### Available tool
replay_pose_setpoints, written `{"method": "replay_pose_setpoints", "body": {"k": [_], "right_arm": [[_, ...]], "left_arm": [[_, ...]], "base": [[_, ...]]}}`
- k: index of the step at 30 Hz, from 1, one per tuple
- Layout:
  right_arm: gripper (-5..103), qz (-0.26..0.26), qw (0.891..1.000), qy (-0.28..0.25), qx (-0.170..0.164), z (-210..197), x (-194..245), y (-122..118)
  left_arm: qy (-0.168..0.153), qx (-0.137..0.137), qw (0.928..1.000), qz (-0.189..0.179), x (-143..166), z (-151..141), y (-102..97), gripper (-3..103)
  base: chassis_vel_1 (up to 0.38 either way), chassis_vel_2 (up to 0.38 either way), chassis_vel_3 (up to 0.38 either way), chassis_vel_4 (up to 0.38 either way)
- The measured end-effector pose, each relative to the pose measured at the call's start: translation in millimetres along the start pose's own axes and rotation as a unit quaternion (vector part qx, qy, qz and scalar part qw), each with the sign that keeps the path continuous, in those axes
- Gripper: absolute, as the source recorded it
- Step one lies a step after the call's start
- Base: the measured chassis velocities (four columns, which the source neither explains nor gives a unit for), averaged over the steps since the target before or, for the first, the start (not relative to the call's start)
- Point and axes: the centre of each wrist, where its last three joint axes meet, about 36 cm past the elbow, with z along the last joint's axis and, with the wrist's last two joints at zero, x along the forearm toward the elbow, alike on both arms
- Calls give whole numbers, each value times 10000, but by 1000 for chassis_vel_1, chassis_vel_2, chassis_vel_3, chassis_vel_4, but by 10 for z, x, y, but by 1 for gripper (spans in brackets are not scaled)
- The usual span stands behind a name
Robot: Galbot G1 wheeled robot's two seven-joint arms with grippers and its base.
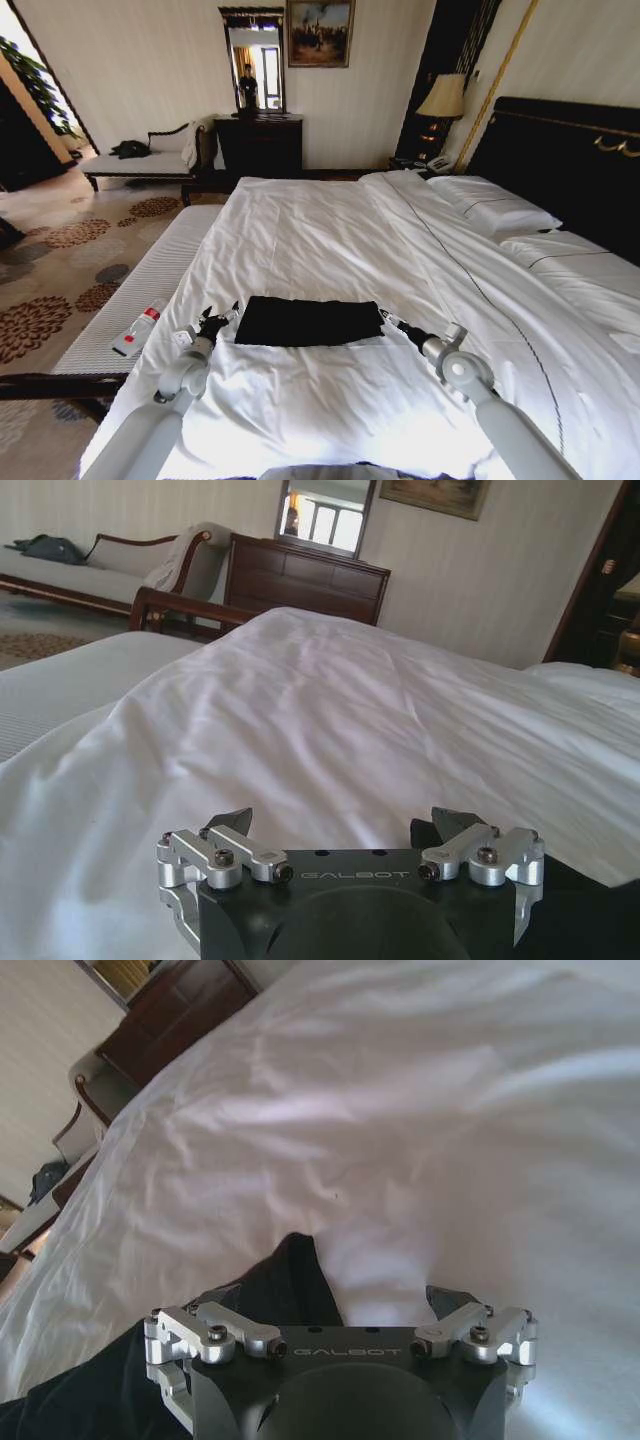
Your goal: Fold the clothes on the bed.
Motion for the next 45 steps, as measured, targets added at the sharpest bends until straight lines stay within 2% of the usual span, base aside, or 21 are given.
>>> {"method": "replay_pose_setpoints", "body": {"k": [8,11,21,22,24,25,26,28,31,32,33,35,38,40,43,44,45], "right_arm": [[100,-101,9994,320,-98,-28,-142,33],[100,-199,9988,434,-110,-1,-162,83],[100,-133,9987,469,-170,112,-211,59],[103,-96,9988,454,-177,117,-228,36],[100,-74,9988,443,-181,117,-240,23],[95,-52,9989,430,-188,112,-257,10],[95,-42,9989,421,-194,107,-268,5],[85,-21,9990,390,-223,93,-318,0],[79,-23,9990,374,-237,87,-335,9],[68,-22,9990,363,-246,86,-342,18],[63,-23,9990,359,-247,86,-341,24],[63,-30,9991,355,-247,87,-338,31],[47,-41,9991,347,-247,96,-332,49],[47,-40,9991,346,-241,101,-333,54],[30,-41,9991,355,-208,132,-340,72],[30,-41,9991,355,-208,132,-340,72],[25,-41,9991,357,-204,138,-341,75]], "left_arm": [[-54,-97,9999,23,83,-9,1,100],[-96,-129,9998,139,135,-10,-32,100],[-43,-197,9994,298,238,27,-85,100],[-48,-208,9993,300,253,20,-79,100],[-56,-215,9993,308,258,12,-80,100],[-65,-216,9992,318,261,1,-84,100],[-73,-216,9992,325,263,-6,-87,100],[-104,-215,9991,349,274,-36,-103,100],[-118,-215,9990,364,280,-50,-114,100],[-127,-218,9989,385,291,-62,-125,100],[-124,-220,9989,393,297,-65,-128,100],[-121,-221,9989,395,300,-66,-128,100],[-107,-227,9989,396,307,-61,-124,100],[-105,-226,9989,396,308,-60,-124,100],[-109,-223,9989,402,311,-65,-127,100],[-109,-223,9989,402,311,-65,-127,100],[-109,-222,9989,403,311,-66,-127,100]], "base": [[0,0,0,0],[0,0,0,0],[0,0,0,0],[0,0,0,0],[0,0,0,0],[0,0,0,0],[0,0,0,0],[0,0,0,0],[0,0,0,0],[0,0,0,0],[0,0,0,0],[0,0,0,0],[0,0,0,0],[0,0,0,0],[0,0,0,0],[0,0,0,0],[0,0,0,0]]}}
